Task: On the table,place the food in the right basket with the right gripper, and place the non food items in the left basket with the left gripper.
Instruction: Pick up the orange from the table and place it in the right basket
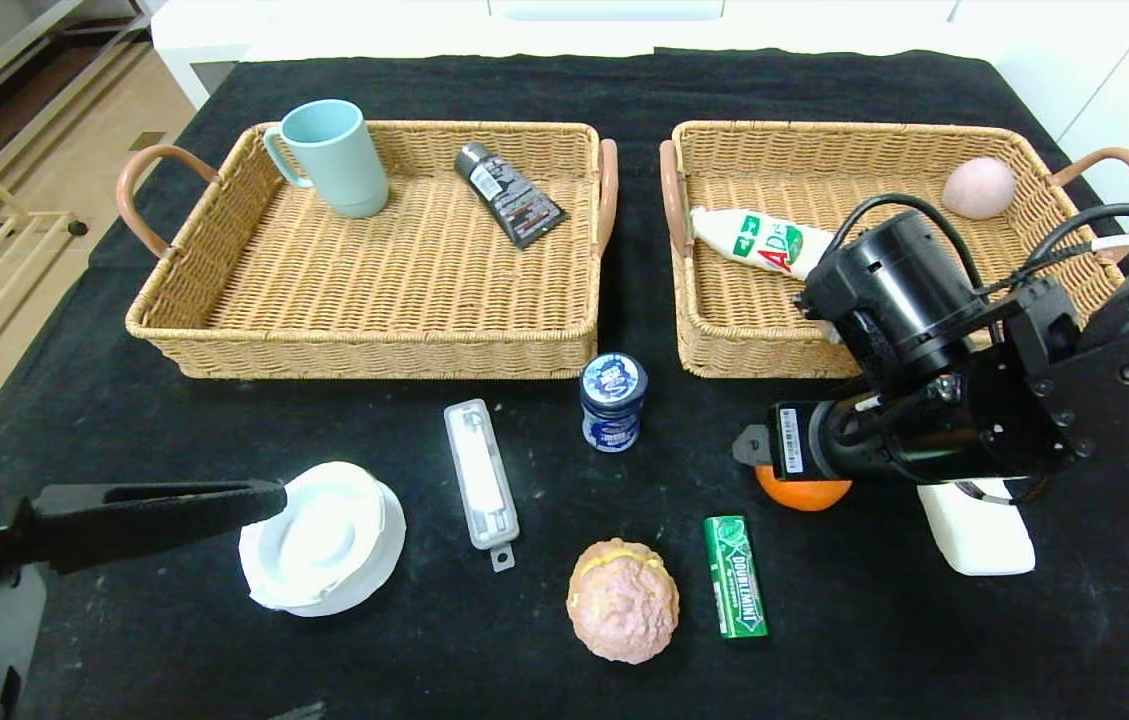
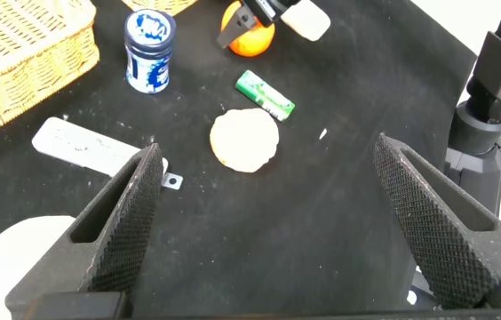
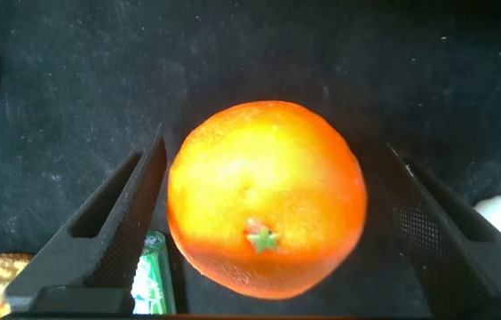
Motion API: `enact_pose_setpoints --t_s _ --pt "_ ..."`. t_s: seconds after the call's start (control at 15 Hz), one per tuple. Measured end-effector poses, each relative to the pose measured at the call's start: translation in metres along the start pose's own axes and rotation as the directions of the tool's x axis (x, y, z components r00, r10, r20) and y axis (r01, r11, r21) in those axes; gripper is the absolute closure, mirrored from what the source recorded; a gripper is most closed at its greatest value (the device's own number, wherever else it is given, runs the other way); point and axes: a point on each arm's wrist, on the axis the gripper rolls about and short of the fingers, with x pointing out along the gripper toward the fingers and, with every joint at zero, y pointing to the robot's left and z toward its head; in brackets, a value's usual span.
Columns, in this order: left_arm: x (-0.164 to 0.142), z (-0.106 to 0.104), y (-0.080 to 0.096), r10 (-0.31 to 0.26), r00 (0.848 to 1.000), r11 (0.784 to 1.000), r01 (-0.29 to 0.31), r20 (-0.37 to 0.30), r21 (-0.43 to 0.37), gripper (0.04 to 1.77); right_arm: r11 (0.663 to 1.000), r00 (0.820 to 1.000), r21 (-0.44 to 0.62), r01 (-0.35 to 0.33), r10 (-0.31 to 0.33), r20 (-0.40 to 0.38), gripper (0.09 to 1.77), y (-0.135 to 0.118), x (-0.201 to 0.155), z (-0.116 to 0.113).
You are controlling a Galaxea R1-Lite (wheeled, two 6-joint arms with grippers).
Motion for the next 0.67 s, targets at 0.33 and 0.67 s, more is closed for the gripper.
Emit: enact_pose_setpoints --t_s 0.33,0.67 --pt "-0.0003 0.0 -0.0001 0.001 1.0 1.0 -0.001 0.0 0.0 0.09 1.0 1.0 -0.003 0.002 -0.002 -0.002 0.57 0.001 0.0015 -0.0006" --pt "-0.0002 -0.0004 -0.0001 0.001 1.0 1.0 -0.001 -0.002 -0.001 0.09 1.0 1.0 -0.006 0.001 -0.001 -0.005 0.62 0.0017 0.0018 -0.0017"
